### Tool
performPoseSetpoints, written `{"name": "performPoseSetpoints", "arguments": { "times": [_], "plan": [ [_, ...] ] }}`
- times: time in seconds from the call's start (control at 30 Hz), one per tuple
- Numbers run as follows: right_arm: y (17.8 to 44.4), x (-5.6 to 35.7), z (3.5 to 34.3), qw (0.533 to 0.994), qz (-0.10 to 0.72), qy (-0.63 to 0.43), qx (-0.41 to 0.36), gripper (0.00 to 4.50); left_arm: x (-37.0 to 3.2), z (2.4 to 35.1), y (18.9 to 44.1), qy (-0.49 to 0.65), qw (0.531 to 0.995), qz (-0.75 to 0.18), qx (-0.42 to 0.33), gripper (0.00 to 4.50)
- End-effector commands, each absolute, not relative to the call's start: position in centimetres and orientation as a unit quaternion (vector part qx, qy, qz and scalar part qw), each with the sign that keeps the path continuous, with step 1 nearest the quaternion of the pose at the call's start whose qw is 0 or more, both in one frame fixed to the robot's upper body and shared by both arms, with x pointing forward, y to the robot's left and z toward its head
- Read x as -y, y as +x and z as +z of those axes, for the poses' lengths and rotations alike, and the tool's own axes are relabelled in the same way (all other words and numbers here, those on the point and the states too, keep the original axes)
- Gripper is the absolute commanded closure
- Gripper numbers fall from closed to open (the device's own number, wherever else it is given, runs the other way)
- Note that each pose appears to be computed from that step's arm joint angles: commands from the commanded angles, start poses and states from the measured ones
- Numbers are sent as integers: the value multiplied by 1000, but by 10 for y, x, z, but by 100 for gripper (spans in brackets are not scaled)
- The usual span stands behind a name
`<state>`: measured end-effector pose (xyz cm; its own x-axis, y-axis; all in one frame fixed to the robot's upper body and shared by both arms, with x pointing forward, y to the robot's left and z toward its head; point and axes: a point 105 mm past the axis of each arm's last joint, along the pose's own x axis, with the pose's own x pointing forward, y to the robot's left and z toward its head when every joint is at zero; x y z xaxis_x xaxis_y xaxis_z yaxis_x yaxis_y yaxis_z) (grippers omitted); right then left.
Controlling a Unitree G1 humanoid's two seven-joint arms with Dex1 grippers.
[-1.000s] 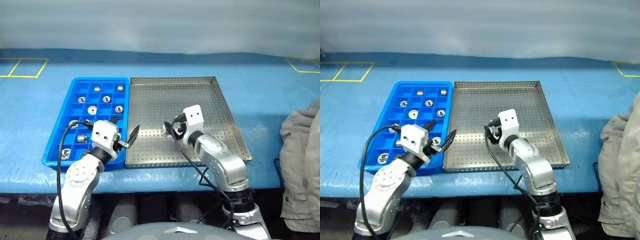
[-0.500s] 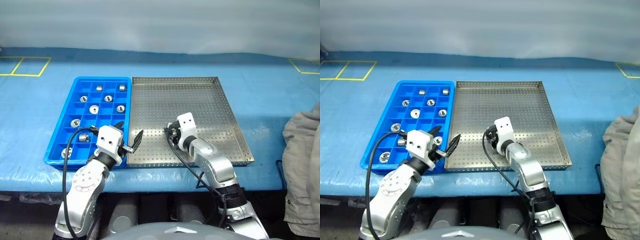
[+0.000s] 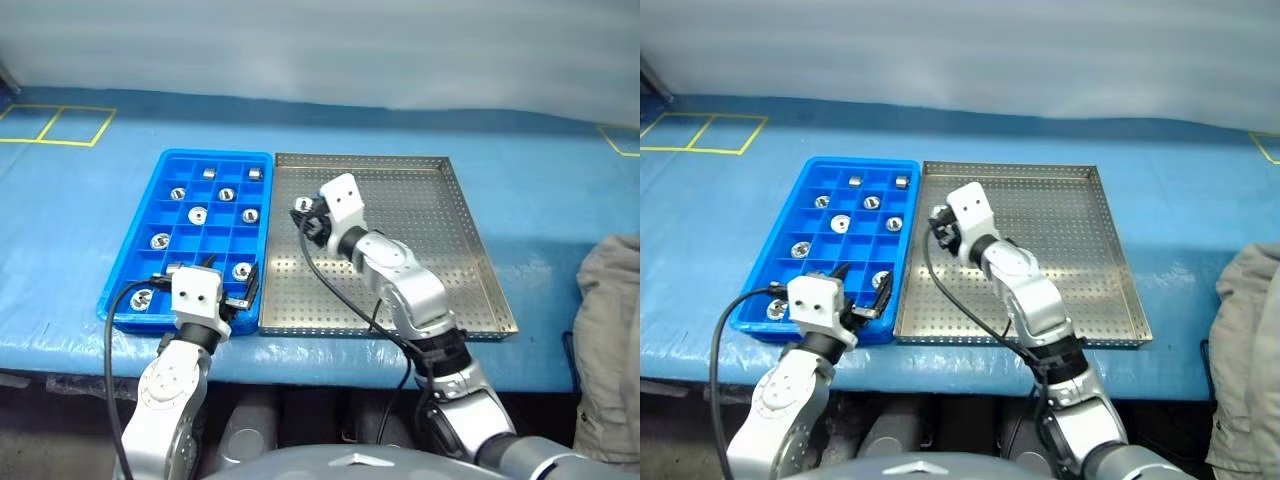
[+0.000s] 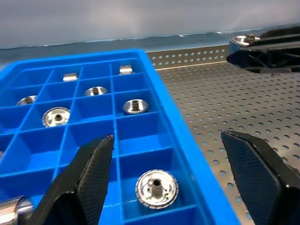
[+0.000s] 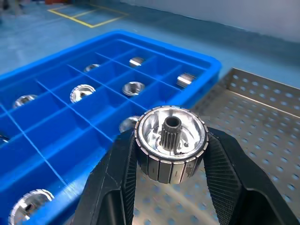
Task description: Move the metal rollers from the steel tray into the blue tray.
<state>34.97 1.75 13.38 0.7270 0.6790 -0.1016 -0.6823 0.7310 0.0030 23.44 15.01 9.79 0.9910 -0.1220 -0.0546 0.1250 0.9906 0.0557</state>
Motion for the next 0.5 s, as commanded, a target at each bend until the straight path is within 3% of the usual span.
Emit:
{"name": "performPoseSetpoints", "arguments": {
  "times": [0.03, 0.27, 0.5],
  "plan": [
    [350, -40, 140, 916, 400, -6, -24, 281, -155, 117, 226, 35, 999, -34, 13, 51],
    [355, -64, 133, 904, 426, 9, -26, 281, -161, 115, 213, 31, 999, 3, 8, 51],
    [364, -57, 126, 909, 415, 12, -35, 281, -161, 115, 213, 31, 999, 6, 8, 51]
  ]
}}
